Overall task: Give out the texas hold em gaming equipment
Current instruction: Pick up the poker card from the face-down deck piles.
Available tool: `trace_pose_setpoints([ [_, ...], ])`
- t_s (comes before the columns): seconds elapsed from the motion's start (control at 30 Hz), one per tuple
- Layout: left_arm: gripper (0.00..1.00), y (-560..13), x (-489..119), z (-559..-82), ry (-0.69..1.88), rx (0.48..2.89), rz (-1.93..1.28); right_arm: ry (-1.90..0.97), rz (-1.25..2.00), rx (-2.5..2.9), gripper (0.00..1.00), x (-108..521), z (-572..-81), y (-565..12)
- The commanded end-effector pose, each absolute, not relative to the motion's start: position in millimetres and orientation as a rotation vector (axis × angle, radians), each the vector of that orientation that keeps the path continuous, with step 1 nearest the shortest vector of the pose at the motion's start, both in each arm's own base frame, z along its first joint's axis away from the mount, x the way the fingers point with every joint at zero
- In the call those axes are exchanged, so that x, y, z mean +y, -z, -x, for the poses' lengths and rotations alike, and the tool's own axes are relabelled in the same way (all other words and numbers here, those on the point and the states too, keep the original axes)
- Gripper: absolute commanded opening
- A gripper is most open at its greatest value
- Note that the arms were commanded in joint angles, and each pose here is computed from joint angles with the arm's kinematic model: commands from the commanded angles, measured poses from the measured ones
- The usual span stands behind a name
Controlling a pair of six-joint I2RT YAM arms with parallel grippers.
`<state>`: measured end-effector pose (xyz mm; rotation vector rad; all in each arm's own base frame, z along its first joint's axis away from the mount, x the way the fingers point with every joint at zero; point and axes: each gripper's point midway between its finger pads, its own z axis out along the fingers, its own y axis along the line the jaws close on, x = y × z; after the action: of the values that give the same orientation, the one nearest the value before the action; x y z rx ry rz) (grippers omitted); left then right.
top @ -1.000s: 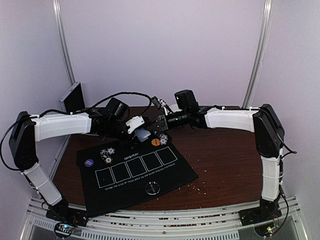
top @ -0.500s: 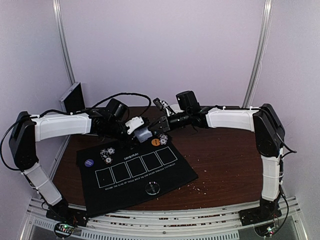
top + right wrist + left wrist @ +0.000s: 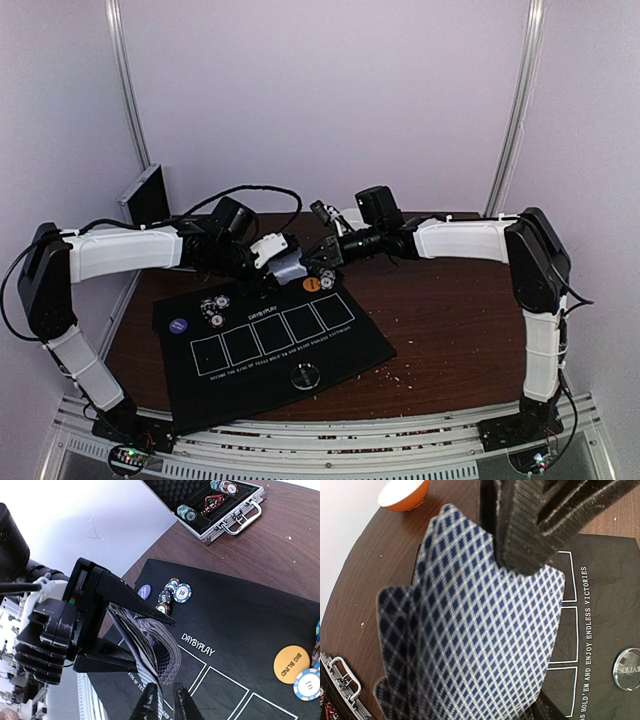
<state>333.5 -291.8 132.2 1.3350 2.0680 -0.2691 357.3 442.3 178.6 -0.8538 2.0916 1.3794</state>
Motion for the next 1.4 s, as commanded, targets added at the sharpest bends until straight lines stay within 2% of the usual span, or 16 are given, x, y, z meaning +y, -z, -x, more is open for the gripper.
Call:
trace_pose_setpoints([
  [0.0,0.51,-139,-294,-338,0.294,2.046,-1.310,-1.439,0.855,2.022,0.19,449,-352,-198],
  [0.2,0.51,-139,-295,-338,0.295,2.046,-1.312,-1.462,0.861,2.024,0.21,458,-352,-194],
  [0.33,0.51,-138,-294,-337,0.295,2.048,-1.311,-1.461,0.865,2.025,0.07,459,-352,-195],
  [0.43,0.51,-137,-293,-336,0.295,2.050,-1.313,-1.425,0.868,2.019,0.04,454,-353,-199],
  [0.77,0.51,-136,-293,-336,0.299,2.050,-1.313,-1.342,0.855,2.055,0.09,435,-358,-197],
  [1.03,0.51,-137,-295,-337,0.310,2.049,-1.311,-1.408,0.874,2.021,0.12,455,-351,-200],
  [1.2,0.51,-136,-296,-337,0.313,2.050,-1.313,-1.431,0.859,2.009,0.19,463,-351,-200],
  [1.3,0.51,-135,-296,-337,0.316,2.052,-1.312,-1.409,0.853,2.025,0.16,466,-352,-194],
  [1.37,0.51,-136,-296,-336,0.317,2.053,-1.312,-1.389,0.849,2.028,0.07,466,-353,-195],
])
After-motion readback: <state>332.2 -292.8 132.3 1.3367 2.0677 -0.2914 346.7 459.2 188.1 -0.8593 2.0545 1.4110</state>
